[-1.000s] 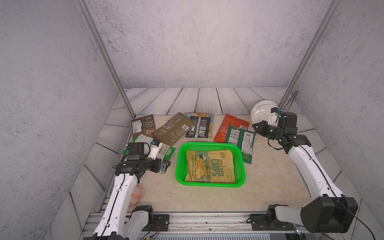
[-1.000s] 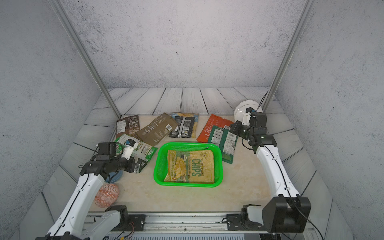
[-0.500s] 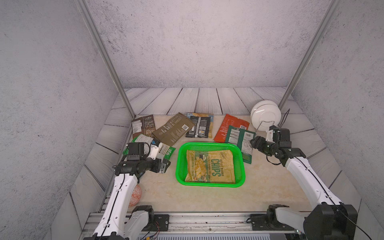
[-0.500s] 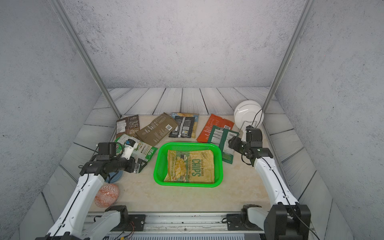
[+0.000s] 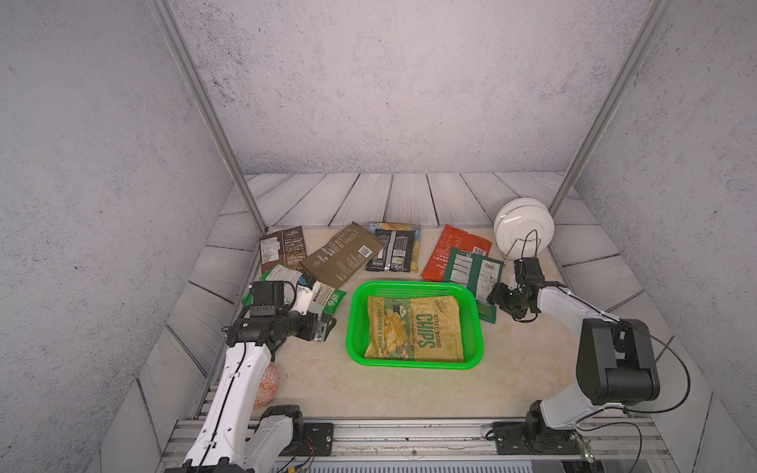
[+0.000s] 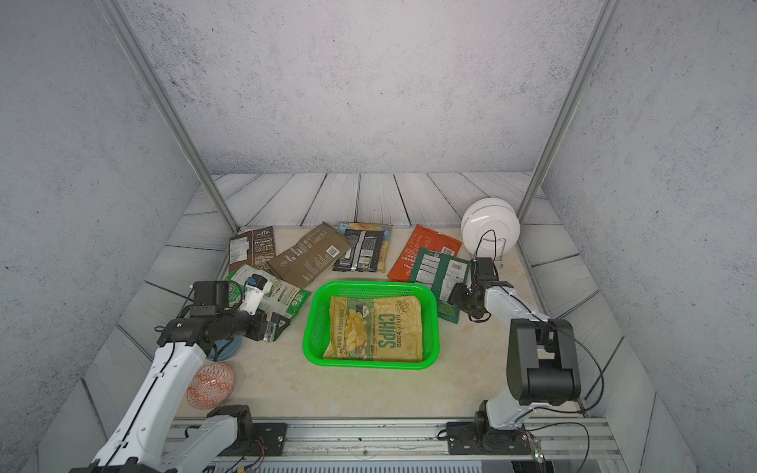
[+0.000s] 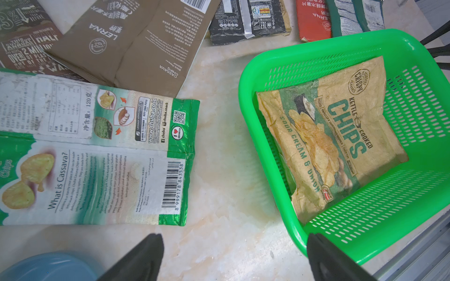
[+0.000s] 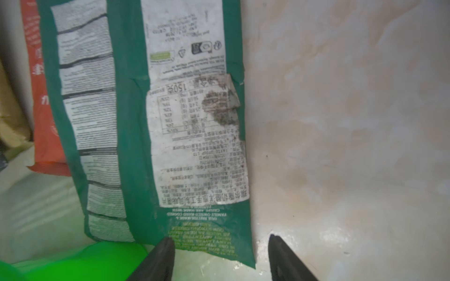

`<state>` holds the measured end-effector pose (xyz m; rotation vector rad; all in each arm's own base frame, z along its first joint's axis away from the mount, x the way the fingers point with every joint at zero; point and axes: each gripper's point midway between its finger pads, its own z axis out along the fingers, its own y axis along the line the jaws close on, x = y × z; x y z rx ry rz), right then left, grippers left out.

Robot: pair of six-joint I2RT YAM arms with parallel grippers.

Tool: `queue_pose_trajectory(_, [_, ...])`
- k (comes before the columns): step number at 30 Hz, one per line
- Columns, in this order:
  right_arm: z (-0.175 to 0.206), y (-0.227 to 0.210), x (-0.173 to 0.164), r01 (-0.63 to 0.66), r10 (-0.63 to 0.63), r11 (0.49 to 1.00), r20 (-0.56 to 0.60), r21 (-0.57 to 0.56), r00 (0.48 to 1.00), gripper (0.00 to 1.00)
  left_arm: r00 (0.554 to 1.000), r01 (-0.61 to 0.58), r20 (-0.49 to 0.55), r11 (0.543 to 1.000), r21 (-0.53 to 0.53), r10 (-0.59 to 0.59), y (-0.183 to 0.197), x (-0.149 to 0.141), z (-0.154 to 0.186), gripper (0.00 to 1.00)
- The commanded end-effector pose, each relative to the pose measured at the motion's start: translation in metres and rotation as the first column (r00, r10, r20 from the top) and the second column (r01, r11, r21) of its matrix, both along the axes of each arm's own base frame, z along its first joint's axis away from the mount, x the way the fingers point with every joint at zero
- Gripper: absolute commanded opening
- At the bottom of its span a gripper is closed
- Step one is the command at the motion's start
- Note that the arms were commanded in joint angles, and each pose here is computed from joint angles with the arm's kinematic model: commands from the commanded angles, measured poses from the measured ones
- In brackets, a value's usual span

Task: Put the potato chips into the basket
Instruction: Pick up the potato chip from the center of the board.

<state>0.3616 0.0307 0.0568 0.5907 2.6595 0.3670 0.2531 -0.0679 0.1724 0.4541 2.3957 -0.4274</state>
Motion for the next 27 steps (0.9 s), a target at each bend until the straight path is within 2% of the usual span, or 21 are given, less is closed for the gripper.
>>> queue_pose_trajectory(1, [-0.009,-0.004,0.009,0.008,-0.008,1.0,-0.01,-0.013,1.0,0.65,1.0,0.008,0.004,1.0,-0.002,-0.008,0.0,-0.002,-0.001,0.98])
queue_pose_trajectory(10, [-0.037,0.011,0.011,-0.028,0.033,0.997,-0.071,0.073,0.997,0.57,1.0,0.007,0.005,1.0,-0.003,-0.007,0.0,-0.002,-0.001,0.98])
queue_pose_trajectory(13, [-0.041,0.014,0.011,-0.026,0.033,0.996,-0.075,0.089,0.997,0.52,1.0,0.005,0.005,1.0,-0.001,-0.005,0.001,-0.002,-0.001,0.98])
queue_pose_trajectory(18, [-0.042,0.016,0.012,-0.02,0.027,0.994,-0.061,0.108,0.998,0.34,1.0,0.006,0.005,1.0,-0.001,-0.006,0.0,-0.002,-0.001,0.99])
queue_pose_trajectory(22, [-0.033,0.016,0.015,-0.017,0.021,0.994,-0.034,0.11,0.999,0.07,1.0,0.004,0.005,1.0,-0.001,-0.004,0.001,-0.002,-0.001,0.98])
queue_pose_trajectory(27, [-0.007,0.018,0.02,-0.039,0.036,0.993,0.031,0.114,0.999,0.01,1.0,0.005,0.005,1.0,-0.002,-0.005,0.0,-0.002,-0.001,0.98])
